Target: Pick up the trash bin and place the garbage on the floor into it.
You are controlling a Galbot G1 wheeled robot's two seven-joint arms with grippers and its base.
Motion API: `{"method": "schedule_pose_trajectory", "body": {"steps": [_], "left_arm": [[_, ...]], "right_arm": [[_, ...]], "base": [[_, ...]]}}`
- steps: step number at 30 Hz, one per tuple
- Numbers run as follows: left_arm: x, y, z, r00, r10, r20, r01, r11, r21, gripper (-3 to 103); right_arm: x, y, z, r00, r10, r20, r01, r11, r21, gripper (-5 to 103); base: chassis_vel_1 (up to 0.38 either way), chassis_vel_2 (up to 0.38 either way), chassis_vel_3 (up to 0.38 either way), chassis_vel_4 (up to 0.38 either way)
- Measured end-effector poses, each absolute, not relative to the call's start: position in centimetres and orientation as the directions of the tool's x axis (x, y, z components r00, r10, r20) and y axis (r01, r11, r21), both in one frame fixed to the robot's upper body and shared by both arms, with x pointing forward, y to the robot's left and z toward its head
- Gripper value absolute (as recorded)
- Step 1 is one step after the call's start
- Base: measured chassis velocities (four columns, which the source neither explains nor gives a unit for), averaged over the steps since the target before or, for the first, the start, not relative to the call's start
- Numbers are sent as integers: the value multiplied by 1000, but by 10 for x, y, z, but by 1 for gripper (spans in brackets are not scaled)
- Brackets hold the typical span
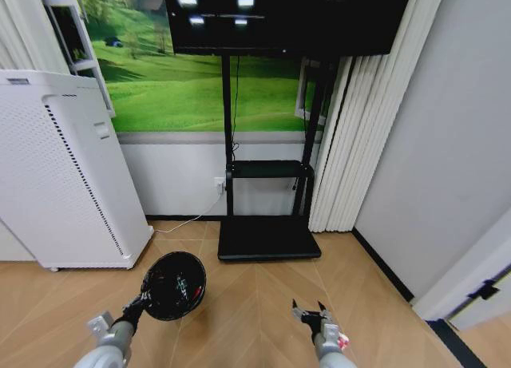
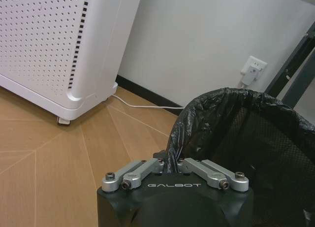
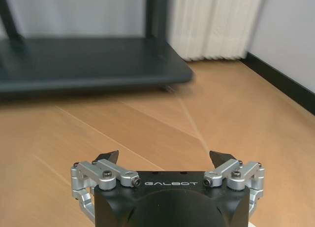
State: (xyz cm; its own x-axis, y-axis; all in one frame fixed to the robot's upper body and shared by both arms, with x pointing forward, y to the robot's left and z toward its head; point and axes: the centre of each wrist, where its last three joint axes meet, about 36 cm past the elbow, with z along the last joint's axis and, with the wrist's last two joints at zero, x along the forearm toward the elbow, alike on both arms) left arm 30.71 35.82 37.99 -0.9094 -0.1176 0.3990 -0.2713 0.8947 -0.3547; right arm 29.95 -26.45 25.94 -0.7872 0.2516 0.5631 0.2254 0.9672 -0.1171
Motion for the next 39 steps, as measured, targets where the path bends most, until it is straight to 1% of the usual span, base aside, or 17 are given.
{"method": "schedule_pose_trajectory", "body": {"steps": [1, 2, 4, 5, 7, 12, 15, 19, 21, 24, 26, 33, 34, 35, 38, 39], "left_arm": [[308, 359, 378, -910, -117, 399, -271, 894, -357, 3], [308, 359, 378, -910, -117, 399, -271, 894, -357, 3], [310, 358, 375, -912, -112, 394, -268, 891, -366, 3], [310, 358, 375, -912, -112, 394, -268, 891, -366, 3], [311, 357, 376, -915, -107, 388, -262, 890, -373, 3], [309, 358, 377, -918, -101, 383, -254, 892, -374, 3], [309, 359, 378, -918, -101, 383, -254, 893, -372, 3], [309, 361, 378, -919, -99, 380, -251, 893, -373, 3], [310, 361, 379, -921, -99, 378, -250, 893, -374, 3], [310, 361, 379, -921, -99, 377, -250, 893, -375, 3], [310, 361, 378, -921, -99, 377, -251, 892, -377, 3], [310, 362, 378, -921, -99, 377, -250, 892, -377, 3], [310, 362, 378, -921, -98, 377, -249, 892, -377, 3], [310, 362, 378, -921, -98, 377, -249, 892, -377, 3], [311, 362, 379, -921, -99, 376, -250, 892, -378, 3], [311, 362, 379, -921, -99, 376, -250, 892, -378, 3]], "right_arm": [[298, -274, 244, -765, 291, 575, 249, 956, -153, 100], [298, -274, 244, -765, 291, 575, 249, 956, -153, 100], [296, -282, 218, -703, 337, 626, 296, 939, -174, 100], [296, -282, 218, -703, 337, 626, 296, 939, -174, 100], [300, -285, 202, -665, 358, 655, 320, 930, -183, 100], [314, -284, 186, -635, 381, 672, 351, 917, -189, 100], [319, -286, 182, -629, 393, 671, 362, 912, -194, 100], [327, -295, 172, -620, 427, 658, 391, 895, -213, 100], [331, -305, 166, -602, 455, 656, 413, 881, -232, 100], [331, -311, 161, -591, 471, 655, 424, 872, -245, 100], [330, -323, 151, -563, 500, 658, 437, 856, -276, 100], [330, -326, 137, -532, 504, 680, 449, 849, -278, 101], [331, -325, 136, -532, 504, 681, 449, 849, -277, 96], [331, -325, 136, -532, 504, 681, 449, 849, -277, 96], [333, -322, 135, -531, 499, 685, 452, 851, -269, 80], [333, -322, 135, -531, 499, 685, 452, 851, -269, 80]], "base": [[0, 0, 0, 0], [0, 0, 0, 0], [0, 0, 0, 0], [0, 0, 0, 0], [0, 0, 0, 0], [0, 0, 0, 0], [0, 0, 0, 0], [0, 0, 0, 0], [0, 0, 0, 0], [0, 0, 0, 0], [0, 0, 0, 0], [0, 0, 0, 0], [0, 0, 0, 0], [0, 0, 0, 0], [0, 0, 0, 0], [0, 0, 0, 0]]}}
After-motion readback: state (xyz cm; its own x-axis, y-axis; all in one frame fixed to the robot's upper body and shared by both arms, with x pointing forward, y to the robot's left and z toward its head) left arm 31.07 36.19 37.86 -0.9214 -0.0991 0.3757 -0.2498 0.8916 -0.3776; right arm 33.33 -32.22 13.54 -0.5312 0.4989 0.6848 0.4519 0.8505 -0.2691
